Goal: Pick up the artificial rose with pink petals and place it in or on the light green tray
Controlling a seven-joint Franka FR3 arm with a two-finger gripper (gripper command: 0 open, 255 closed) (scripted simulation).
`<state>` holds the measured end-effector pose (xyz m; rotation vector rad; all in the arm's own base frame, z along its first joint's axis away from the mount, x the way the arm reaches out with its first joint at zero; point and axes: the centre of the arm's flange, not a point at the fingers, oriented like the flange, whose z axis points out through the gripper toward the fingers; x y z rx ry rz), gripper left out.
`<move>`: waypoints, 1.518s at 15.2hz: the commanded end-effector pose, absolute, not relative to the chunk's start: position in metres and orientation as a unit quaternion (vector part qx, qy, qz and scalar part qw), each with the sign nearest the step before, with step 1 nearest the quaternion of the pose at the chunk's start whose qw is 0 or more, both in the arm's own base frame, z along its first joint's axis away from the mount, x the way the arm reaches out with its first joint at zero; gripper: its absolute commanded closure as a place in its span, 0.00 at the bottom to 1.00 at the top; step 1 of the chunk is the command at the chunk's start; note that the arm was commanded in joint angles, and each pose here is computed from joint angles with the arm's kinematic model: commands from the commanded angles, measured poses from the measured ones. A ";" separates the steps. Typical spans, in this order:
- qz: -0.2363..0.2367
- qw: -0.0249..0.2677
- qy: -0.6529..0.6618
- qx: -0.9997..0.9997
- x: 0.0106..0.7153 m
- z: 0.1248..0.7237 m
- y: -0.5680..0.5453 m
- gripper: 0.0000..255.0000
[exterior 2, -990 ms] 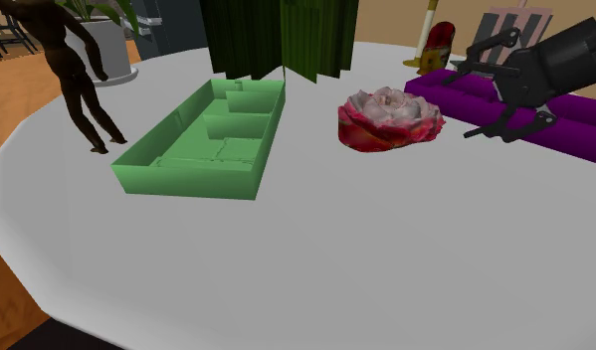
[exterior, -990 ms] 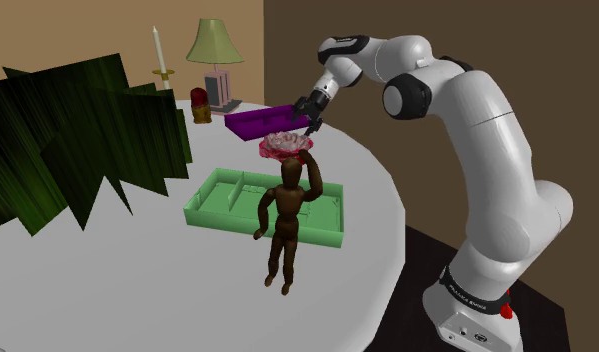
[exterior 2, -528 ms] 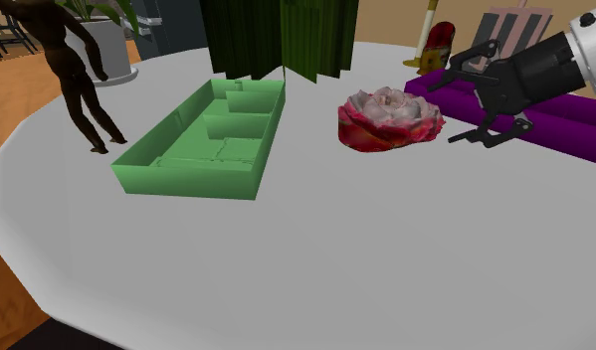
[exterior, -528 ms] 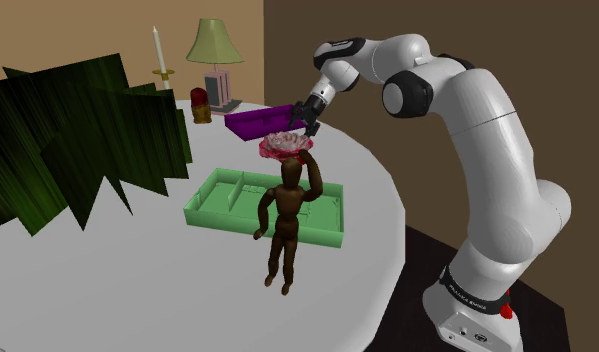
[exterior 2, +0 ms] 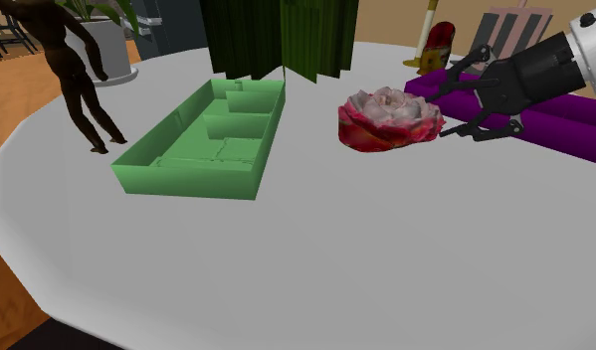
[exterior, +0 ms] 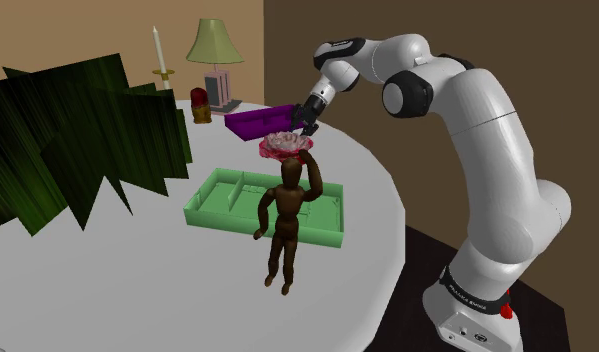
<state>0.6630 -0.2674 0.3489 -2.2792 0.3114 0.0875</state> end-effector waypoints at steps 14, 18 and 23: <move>0.035 0.408 0.123 -0.904 0.663 0.386 -0.267 1.00; 0.035 0.408 0.123 -0.904 0.663 0.407 -0.267 1.00; 0.035 0.408 0.123 -0.904 0.663 0.433 -0.267 1.00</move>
